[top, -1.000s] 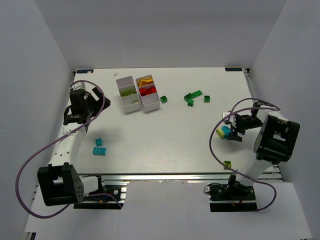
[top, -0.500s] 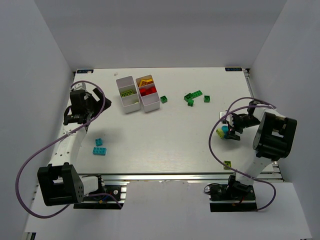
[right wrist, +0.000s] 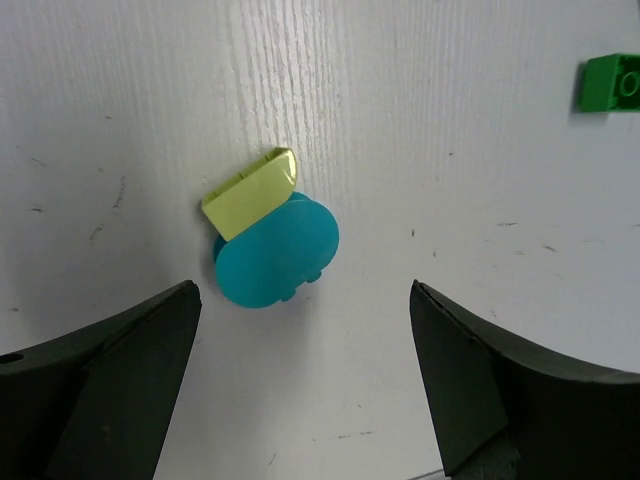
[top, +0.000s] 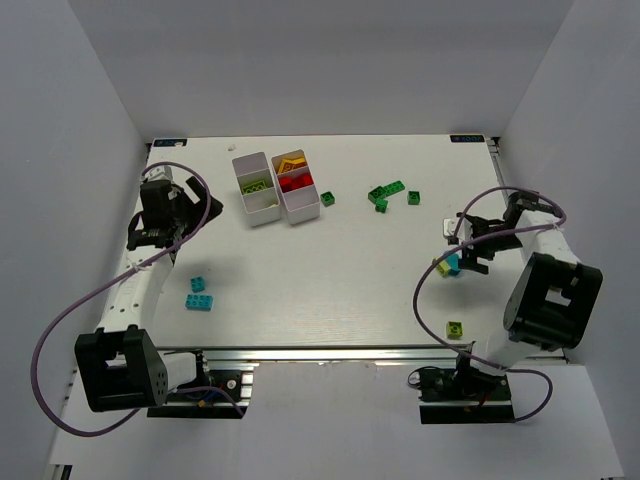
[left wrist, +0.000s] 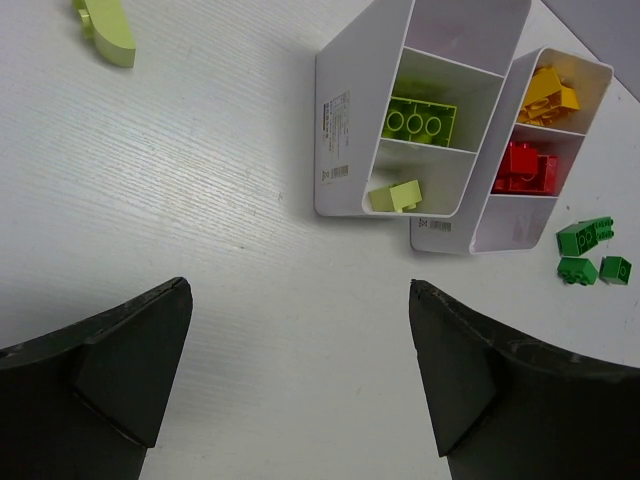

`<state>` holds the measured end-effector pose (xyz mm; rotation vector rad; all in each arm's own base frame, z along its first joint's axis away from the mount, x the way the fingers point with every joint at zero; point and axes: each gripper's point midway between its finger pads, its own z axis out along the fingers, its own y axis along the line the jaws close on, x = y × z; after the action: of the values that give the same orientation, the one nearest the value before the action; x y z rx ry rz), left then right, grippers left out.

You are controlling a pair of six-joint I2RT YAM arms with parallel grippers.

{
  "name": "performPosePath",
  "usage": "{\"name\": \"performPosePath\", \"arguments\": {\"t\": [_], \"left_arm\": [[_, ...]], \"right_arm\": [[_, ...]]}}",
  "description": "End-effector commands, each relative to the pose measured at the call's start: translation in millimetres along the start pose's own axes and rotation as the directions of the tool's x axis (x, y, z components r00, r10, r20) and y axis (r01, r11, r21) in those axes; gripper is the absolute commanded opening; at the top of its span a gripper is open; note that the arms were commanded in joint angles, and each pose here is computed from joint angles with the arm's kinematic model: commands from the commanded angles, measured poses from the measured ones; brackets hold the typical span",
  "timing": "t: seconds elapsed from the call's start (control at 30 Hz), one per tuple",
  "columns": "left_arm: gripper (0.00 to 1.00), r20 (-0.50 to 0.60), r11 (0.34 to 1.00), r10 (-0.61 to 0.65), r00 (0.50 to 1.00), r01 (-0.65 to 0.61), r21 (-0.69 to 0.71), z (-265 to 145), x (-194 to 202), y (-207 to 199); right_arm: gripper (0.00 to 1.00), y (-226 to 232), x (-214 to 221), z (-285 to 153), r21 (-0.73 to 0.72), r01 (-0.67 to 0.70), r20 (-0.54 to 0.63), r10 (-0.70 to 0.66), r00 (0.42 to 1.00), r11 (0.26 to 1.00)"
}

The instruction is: Sort the legos into containers by color

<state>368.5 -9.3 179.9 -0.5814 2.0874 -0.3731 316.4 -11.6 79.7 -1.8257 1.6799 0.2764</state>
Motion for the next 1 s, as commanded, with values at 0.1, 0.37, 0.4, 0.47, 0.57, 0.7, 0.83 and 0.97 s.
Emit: {"name": "performPosePath", "arguments": {"t": [0.1, 0.37, 0.4, 0.47, 0.57, 0.7, 0.83, 0.97], "left_arm": [[0.98, 0.029, 1.000, 0.008, 1.000, -0.008, 0.008, -10.1, -4.5, -0.5], [0.98, 0.029, 1.000, 0.008, 1.000, -0.008, 0.010, -13.4, 4.1, 3.6], [0.98, 0.023, 1.000, 0.005, 1.000, -0.006, 0.008, -13.0, 7.5, 5.2], [0.98, 0.024, 1.000, 0.006, 1.000, -0.006, 0.009, -13.7, 9.4, 6.2], [0.98, 0.018, 1.000, 0.001, 1.000, -0.001, 0.011, -12.7, 13.7, 8.1], [0.98, 0.016, 1.000, 0.006, 1.000, -0.006, 0.011, -11.2, 15.3, 9.1], [0.98, 0.012, 1.000, 0.014, 1.000, -0.014, 0.008, -11.2, 15.7, 10.3], [0.98, 0.009, 1.000, 0.012, 1.000, -0.012, 0.015, -11.6, 17.9, 9.9]], "right_arm": [[0.89, 65.3, -57.4, -19.6, -0.148, 0.094, 0.110, -0.078, 0.991, 0.985], [0.88, 142.9, -64.5, -11.0, -0.291, 0.106, 0.078, -0.086, 0.993, 0.951], [0.88, 149.6, -61.2, -12.4, -0.308, 0.105, 0.055, -0.093, 0.994, 0.946], [0.86, 167.0, -57.3, -10.4, -0.346, 0.088, 0.040, -0.079, 0.996, 0.934], [0.85, 180.5, -51.9, -8.7, -0.357, 0.096, 0.014, -0.097, 0.995, 0.929], [0.85, 189.7, -37.5, 0.4, -0.350, 0.081, -0.037, -0.101, 0.994, 0.933], [0.84, 190.0, -28.8, 5.1, -0.330, 0.065, -0.073, -0.094, 0.993, 0.942], [0.84, 181.4, -20.6, 11.8, -0.277, 0.015, -0.110, -0.047, 0.993, 0.961]]}}
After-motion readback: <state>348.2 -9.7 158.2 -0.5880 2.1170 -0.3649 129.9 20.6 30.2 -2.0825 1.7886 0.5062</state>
